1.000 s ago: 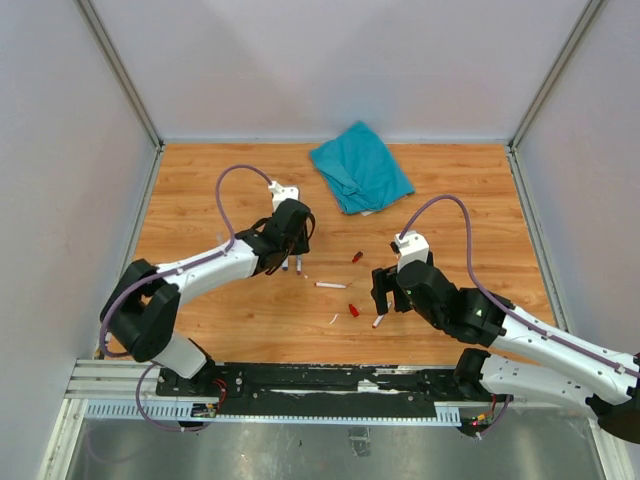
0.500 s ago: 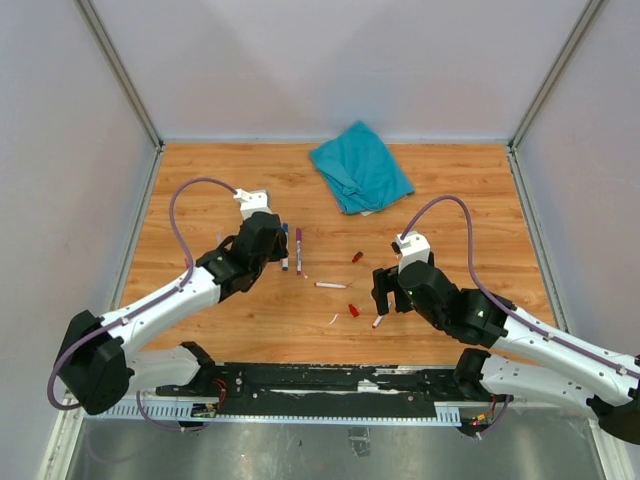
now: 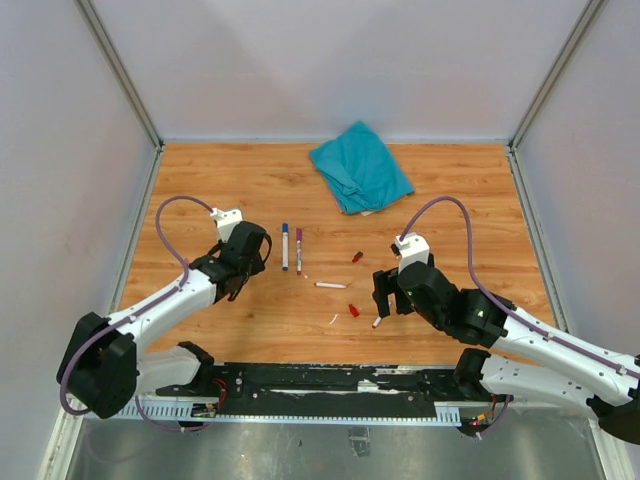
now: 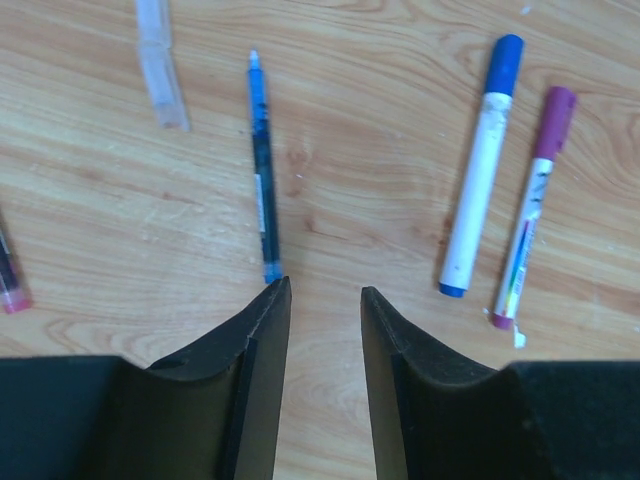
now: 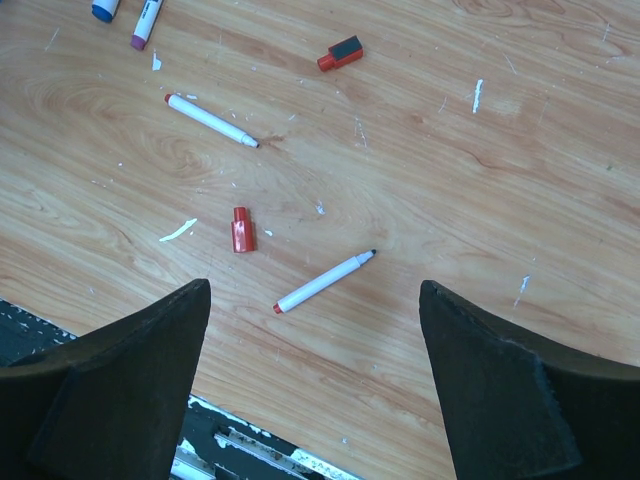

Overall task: Insert the pens into the pen caps
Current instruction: Pick up the pen from the center of the board.

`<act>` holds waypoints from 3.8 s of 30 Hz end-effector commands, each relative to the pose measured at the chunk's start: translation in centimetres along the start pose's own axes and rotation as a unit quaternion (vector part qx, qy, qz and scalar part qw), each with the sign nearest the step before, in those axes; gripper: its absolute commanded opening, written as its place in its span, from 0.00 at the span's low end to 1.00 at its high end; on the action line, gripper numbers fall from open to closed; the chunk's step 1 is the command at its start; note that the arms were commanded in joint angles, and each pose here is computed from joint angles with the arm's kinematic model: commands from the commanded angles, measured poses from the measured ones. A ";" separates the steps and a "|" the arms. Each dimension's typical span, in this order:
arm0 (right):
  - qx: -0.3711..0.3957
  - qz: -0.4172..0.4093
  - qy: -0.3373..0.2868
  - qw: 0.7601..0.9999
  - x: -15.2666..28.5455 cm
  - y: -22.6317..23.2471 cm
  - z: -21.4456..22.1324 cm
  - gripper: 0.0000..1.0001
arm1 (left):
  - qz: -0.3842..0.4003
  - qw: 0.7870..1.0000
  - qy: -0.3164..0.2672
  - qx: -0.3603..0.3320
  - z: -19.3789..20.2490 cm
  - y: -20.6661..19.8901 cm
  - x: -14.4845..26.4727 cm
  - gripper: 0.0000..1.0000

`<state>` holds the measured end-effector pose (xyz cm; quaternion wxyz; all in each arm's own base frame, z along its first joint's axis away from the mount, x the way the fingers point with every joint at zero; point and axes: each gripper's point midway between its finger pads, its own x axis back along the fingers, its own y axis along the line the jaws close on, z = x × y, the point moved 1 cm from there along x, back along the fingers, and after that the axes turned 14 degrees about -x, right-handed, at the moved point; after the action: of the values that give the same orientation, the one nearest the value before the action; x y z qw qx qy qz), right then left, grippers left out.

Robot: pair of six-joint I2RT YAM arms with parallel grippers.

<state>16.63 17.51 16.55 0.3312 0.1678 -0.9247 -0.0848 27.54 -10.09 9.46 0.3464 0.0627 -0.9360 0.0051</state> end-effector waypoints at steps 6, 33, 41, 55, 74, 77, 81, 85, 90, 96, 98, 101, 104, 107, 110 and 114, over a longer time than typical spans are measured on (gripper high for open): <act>0.010 0.006 0.012 1.000 0.1 -0.5 0.7 0.85 | -0.033 0.999 0.020 0.019 0.3 1.7 -2.4 0.41; 0.056 0.017 0.030 0.998 -0.7 0.6 -0.8 0.87 | -0.166 0.965 -0.020 0.204 -0.2 11.3 1.0 0.63; 0.028 0.021 0.024 0.999 -2.6 -1.2 -1.6 0.87 | -0.194 0.962 -0.015 0.193 -0.7 12.8 3.1 0.62; -0.016 -0.040 0.046 0.998 -5.8 -3.3 -0.1 0.87 | -0.227 0.957 0.009 0.183 0.4 14.5 1.5 0.58; -0.034 -0.096 0.050 0.994 -5.0 -1.2 -0.3 0.87 | -0.184 0.964 0.077 0.176 4.0 16.1 -5.1 0.48; -0.035 -0.099 0.050 0.993 -5.0 -1.1 -0.4 0.87 | -0.188 0.962 0.085 0.180 4.4 16.3 -5.2 0.47; -0.037 -0.101 0.048 0.993 -4.8 -0.9 -0.7 0.87 | -0.209 0.957 0.105 0.174 5.0 16.9 -5.3 0.46; -0.036 -0.101 0.048 0.993 -4.6 -1.0 -0.7 0.87 | -0.211 0.955 0.119 0.172 5.4 16.9 -5.7 0.44; -0.036 -0.103 0.045 0.993 -4.2 -0.9 -0.9 0.87 | -0.199 0.957 0.121 0.173 5.4 16.8 -5.9 0.29; -0.043 -0.105 0.042 0.993 -4.0 -0.9 -0.9 0.87 | -0.193 0.958 0.124 0.172 5.5 16.6 -5.9 0.12; -0.043 -0.104 0.046 0.993 -4.0 -0.9 -0.8 0.87 | -0.191 0.958 0.122 0.173 5.4 16.6 -5.8 0.08; -0.042 -0.102 0.048 0.993 -3.8 -1.0 -0.9 0.87 | -0.192 0.959 0.117 0.174 5.3 16.6 -5.6 0.03; -0.042 -0.097 0.046 0.993 -3.4 -1.2 -0.9 0.88 | -0.191 0.960 0.108 0.176 5.0 16.7 -5.2 0.00; -0.042 -0.094 0.046 0.994 -3.2 -1.3 -0.9 0.88 | -0.180 0.963 0.097 0.174 4.6 16.5 -4.8 0.01; -0.045 -0.094 0.047 0.993 -3.0 -1.3 -0.8 0.88 | -0.165 0.968 0.089 0.169 4.3 16.1 -4.3 0.01; -0.046 -0.091 0.050 0.994 -2.8 -1.5 -0.6 0.88 | -0.125 0.976 0.064 0.168 3.4 15.0 -3.4 0.00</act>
<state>19.24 17.54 13.87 0.3818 0.2490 -0.8792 -0.1388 26.12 6.05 4.21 0.4040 0.2747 -0.8649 0.1156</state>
